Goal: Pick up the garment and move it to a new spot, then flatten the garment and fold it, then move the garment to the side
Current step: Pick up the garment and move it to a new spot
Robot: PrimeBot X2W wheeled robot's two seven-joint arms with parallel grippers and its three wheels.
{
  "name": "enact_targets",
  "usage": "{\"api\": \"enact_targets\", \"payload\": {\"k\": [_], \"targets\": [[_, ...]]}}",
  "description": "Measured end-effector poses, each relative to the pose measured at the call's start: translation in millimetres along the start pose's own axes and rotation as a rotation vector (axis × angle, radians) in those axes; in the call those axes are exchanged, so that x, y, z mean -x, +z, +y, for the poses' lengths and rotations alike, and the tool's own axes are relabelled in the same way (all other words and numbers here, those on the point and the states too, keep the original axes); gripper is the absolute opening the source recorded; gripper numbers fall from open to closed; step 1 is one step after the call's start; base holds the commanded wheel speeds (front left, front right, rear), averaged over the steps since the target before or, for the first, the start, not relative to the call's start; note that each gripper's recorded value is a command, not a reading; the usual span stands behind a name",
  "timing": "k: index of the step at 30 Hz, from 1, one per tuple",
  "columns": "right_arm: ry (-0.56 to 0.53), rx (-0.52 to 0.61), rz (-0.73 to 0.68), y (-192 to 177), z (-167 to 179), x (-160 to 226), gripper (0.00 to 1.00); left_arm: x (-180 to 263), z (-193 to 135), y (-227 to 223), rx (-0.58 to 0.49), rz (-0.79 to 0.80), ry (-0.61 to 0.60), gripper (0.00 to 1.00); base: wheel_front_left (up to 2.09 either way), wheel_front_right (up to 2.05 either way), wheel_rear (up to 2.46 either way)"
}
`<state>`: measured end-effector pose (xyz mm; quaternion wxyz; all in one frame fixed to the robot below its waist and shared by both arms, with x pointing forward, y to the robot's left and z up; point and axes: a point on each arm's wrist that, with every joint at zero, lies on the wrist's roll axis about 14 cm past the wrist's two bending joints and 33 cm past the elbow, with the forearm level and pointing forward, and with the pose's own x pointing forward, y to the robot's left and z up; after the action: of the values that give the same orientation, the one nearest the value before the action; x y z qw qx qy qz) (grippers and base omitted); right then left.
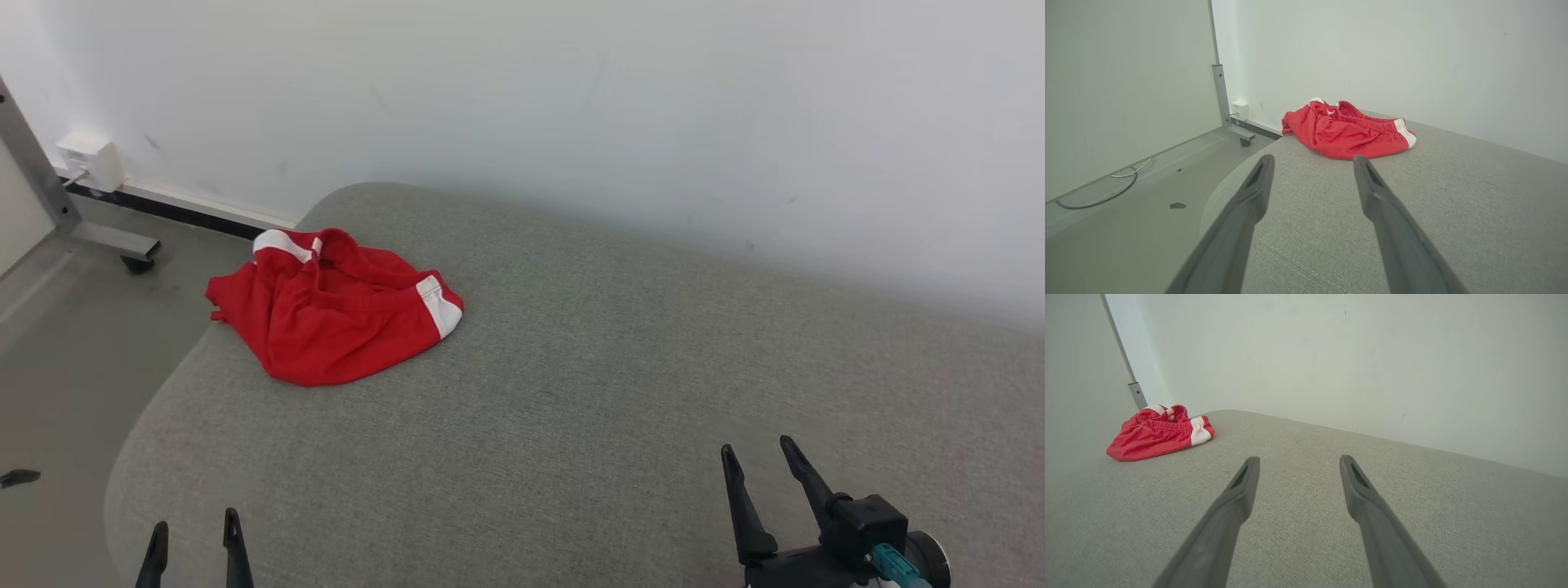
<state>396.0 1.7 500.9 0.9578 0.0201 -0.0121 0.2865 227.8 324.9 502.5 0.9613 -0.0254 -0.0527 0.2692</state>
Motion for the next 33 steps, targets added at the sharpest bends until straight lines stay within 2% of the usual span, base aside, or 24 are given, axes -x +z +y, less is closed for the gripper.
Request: {"api": "enact_targets", "payload": {"k": [9, 22, 28, 33], "targets": [[0.062, 0.0, -0.003, 2.0, 20.6, -8.8, 1.0, 15.6, 27.4, -2.1, -0.003, 0.006, 0.077, 1.0, 0.0, 0.0, 0.0], [0.053, -0.01, 0.012, -4.6, 16.9, -5.7, 1.0, 9.0, 21.7, -9.9, -0.005, 0.035, 0.058, 1.0, 0.0, 0.0, 0.0], [0.047, -0.01, 0.03, -13.3, 12.2, -8.4, 1.0, -31.3, 5.7, -0.8, 0.014, 0.027, -0.028, 1.0, 0.0, 0.0, 0.0], [0.061, 0.013, 0.025, -11.6, 9.3, -18.9, 1.0, -78.0, 2.7, -13.3, 0.077, 0.189, -0.059, 1.0, 0.0, 0.0, 0.0]]}}
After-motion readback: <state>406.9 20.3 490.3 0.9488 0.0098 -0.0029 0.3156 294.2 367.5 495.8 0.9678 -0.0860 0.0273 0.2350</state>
